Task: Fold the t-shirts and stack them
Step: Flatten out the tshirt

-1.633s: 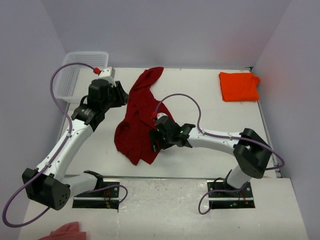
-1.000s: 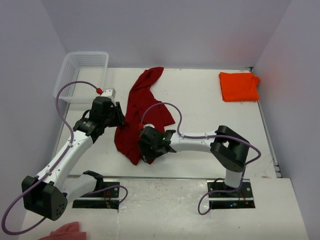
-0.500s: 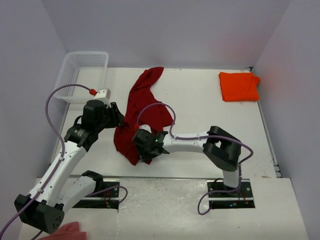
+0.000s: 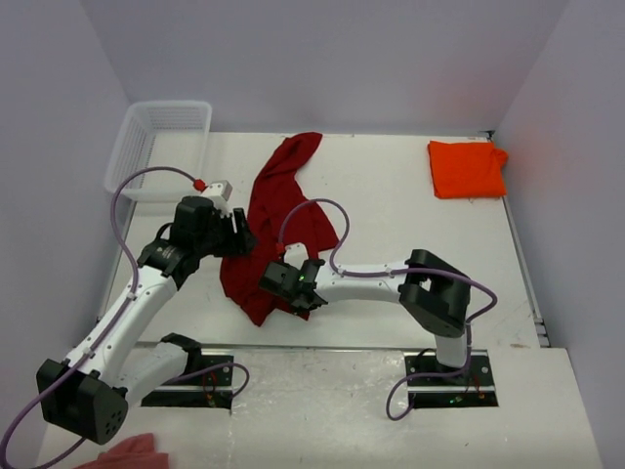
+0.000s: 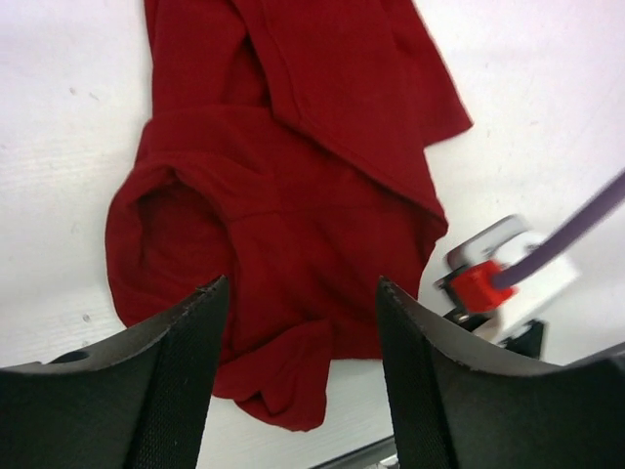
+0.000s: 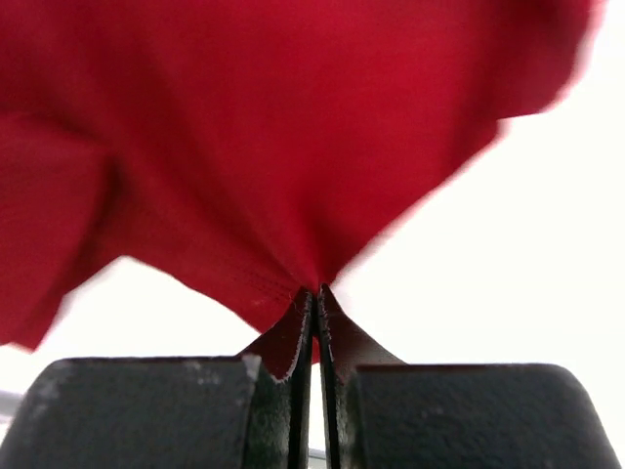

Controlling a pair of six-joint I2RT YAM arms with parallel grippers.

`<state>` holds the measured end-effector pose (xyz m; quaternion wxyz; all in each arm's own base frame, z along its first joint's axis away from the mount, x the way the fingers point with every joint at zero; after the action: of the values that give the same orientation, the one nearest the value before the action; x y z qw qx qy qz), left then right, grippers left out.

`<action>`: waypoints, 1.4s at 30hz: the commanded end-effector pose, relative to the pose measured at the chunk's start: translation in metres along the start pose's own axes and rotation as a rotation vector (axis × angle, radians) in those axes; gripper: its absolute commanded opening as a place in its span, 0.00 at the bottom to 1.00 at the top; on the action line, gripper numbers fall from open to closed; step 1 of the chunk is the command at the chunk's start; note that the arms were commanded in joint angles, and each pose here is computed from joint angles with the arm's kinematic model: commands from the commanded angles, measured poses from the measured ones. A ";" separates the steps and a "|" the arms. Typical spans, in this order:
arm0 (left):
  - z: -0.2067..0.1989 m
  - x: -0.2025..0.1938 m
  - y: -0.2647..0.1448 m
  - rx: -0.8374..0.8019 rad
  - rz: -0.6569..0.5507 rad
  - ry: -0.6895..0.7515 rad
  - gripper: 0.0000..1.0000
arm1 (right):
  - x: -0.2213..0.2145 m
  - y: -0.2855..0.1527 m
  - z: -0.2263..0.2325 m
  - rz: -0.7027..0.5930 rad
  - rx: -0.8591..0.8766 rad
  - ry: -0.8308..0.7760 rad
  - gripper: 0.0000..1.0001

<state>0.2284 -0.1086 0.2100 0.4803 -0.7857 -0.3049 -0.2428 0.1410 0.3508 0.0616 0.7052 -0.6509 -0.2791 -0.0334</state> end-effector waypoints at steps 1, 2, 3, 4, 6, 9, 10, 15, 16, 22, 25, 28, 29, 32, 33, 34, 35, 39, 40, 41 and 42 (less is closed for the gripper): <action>-0.001 -0.020 0.011 -0.038 0.111 0.028 0.64 | 0.041 -0.048 -0.040 -0.131 -0.185 -0.007 0.00; -0.004 -0.022 0.012 -0.040 0.121 0.025 0.65 | 0.055 -0.055 -0.048 -0.149 -0.191 0.010 0.00; -0.006 -0.023 0.013 -0.042 0.128 0.028 0.66 | 0.063 -0.064 -0.054 -0.159 -0.191 -0.002 0.00; -0.008 -0.022 0.018 -0.039 0.142 0.036 0.66 | 0.081 -0.078 -0.061 -0.197 -0.170 0.030 0.00; -0.013 -0.030 0.026 -0.039 0.187 0.061 0.64 | 0.099 -0.091 -0.068 -0.229 -0.119 0.039 0.00; -0.022 -0.043 0.036 -0.061 0.241 0.058 0.63 | 0.112 -0.097 -0.071 -0.252 -0.093 0.039 0.00; -0.029 -0.057 0.040 -0.078 0.280 0.063 0.63 | 0.115 -0.099 -0.074 -0.259 -0.096 0.044 0.00; -0.044 -0.087 0.054 -0.087 0.329 0.063 0.63 | 0.127 -0.106 -0.082 -0.275 -0.087 0.043 0.00; -0.047 -0.091 0.055 -0.091 0.338 0.065 0.62 | 0.128 -0.107 -0.084 -0.275 -0.085 0.048 0.00; -0.044 -0.107 0.059 0.008 0.359 0.076 0.57 | 0.130 -0.115 -0.106 -0.293 -0.086 0.098 0.00; -0.035 -0.107 0.061 0.143 0.316 0.083 0.54 | 0.127 -0.121 -0.120 -0.306 -0.076 0.123 0.00; -0.020 -0.108 0.056 0.306 0.278 0.106 0.49 | 0.122 -0.125 -0.131 -0.320 -0.068 0.144 0.00; -0.020 -0.106 0.056 0.344 0.265 0.114 0.50 | 0.119 -0.125 -0.134 -0.316 -0.072 0.144 0.00; -0.018 -0.113 0.055 0.422 0.261 0.130 0.50 | 0.113 -0.128 -0.139 -0.319 -0.064 0.152 0.00; -0.018 -0.115 0.055 0.430 0.262 0.134 0.50 | 0.112 -0.132 -0.140 -0.328 -0.053 0.156 0.00; -0.017 -0.119 0.057 0.442 0.269 0.137 0.50 | 0.112 -0.133 -0.141 -0.334 -0.048 0.155 0.00; -0.018 -0.121 0.058 0.446 0.274 0.136 0.50 | 0.110 -0.132 -0.142 -0.330 -0.048 0.152 0.00; -0.020 -0.131 0.062 0.486 0.280 0.144 0.51 | 0.109 -0.133 -0.143 -0.340 -0.024 0.151 0.00; -0.020 -0.135 0.064 0.498 0.291 0.150 0.51 | 0.107 -0.134 -0.144 -0.343 -0.013 0.150 0.00; -0.022 -0.138 0.065 0.496 0.297 0.156 0.50 | 0.106 -0.135 -0.145 -0.345 -0.008 0.150 0.00; -0.023 -0.141 0.067 0.499 0.302 0.150 0.50 | 0.105 -0.136 -0.145 -0.347 -0.003 0.152 0.00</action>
<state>0.1709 -0.1814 0.0797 0.7068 -0.6714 -0.1651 -0.1495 0.2257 0.2297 0.2159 0.6945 -0.6165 -0.3189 -0.1895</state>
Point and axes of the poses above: each gripper's point midway between its finger pads, its own y axis out along the fingers, its own z axis along the line the jaws close on, x = y × z, the point moved 5 cm from there along -y, back along the fingers, and after that the axes turned 5 degrees about -y, right-handed, at the moved point
